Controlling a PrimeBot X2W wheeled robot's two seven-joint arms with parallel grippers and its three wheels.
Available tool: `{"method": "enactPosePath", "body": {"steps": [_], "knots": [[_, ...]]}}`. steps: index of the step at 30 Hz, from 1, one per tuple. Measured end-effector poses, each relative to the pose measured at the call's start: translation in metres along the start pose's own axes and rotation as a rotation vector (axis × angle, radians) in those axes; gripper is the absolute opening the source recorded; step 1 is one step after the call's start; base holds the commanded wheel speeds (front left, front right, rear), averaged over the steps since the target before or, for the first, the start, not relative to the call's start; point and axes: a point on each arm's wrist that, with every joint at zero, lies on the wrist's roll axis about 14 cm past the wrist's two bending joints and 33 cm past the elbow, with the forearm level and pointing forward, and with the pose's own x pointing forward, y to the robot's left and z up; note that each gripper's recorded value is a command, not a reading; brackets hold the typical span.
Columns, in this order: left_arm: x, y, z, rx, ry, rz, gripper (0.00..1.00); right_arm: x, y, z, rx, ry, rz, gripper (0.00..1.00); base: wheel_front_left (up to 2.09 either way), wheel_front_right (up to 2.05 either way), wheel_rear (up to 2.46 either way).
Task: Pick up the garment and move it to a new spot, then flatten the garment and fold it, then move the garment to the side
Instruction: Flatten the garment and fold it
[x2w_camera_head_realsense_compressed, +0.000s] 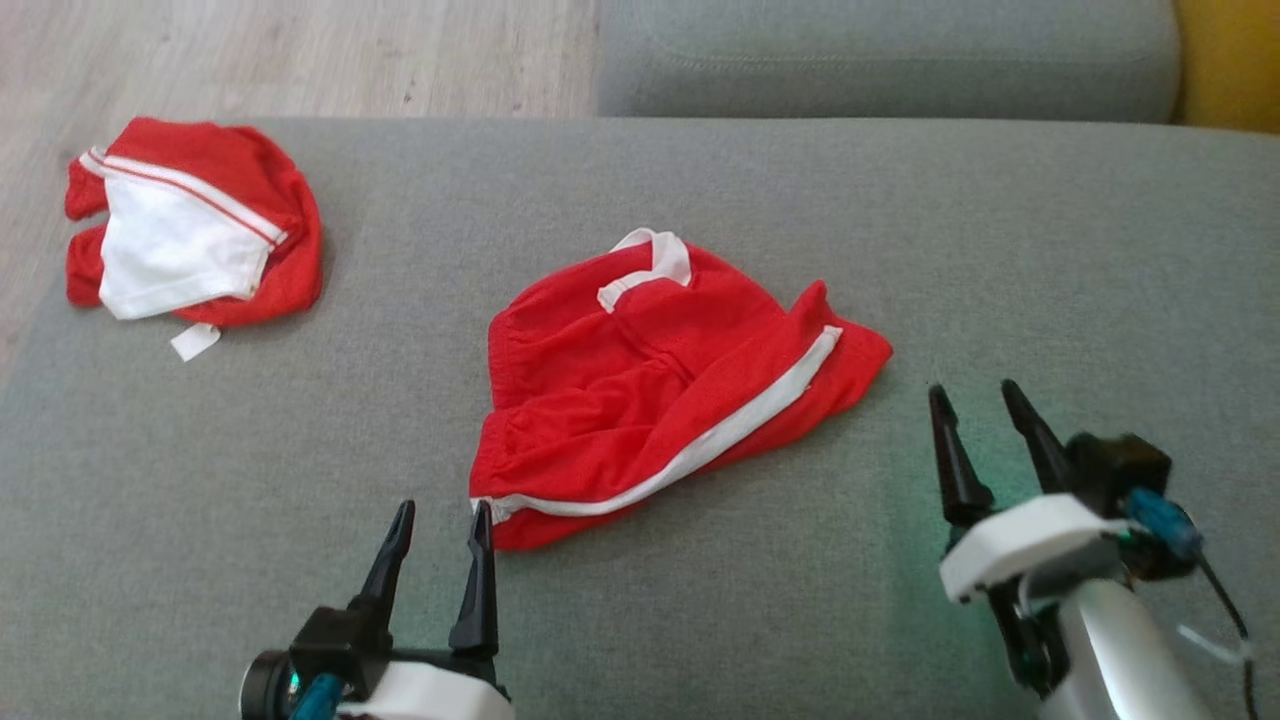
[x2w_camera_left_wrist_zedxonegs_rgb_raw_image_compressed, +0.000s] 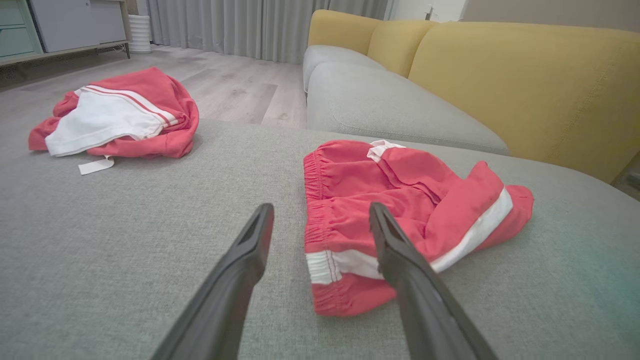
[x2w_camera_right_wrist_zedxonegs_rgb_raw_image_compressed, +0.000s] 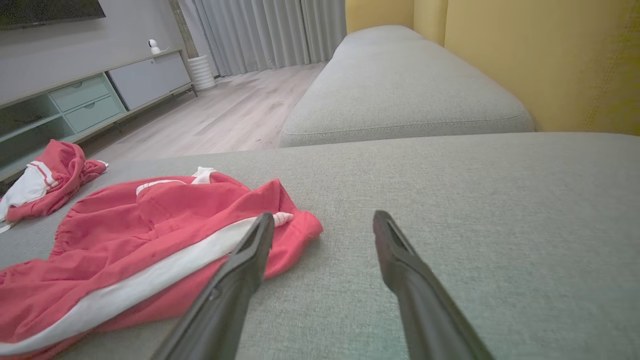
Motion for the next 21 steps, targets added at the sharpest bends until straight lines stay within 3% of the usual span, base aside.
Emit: {"method": "enactPosePath", "body": {"steps": [12,21], "knots": [[-0.025,0.01,-0.004,-0.001,-0.006,0.033,1.0,-0.053,0.003,-0.001,0.037,-0.037,-0.022,1.0,0.0,0.0,0.0],[-0.03,0.011,0.001,-0.017,-0.022,0.036,1.0,-0.061,0.006,0.016,0.032,-0.085,-0.018,1.0,0.0,0.0,0.0]]}}
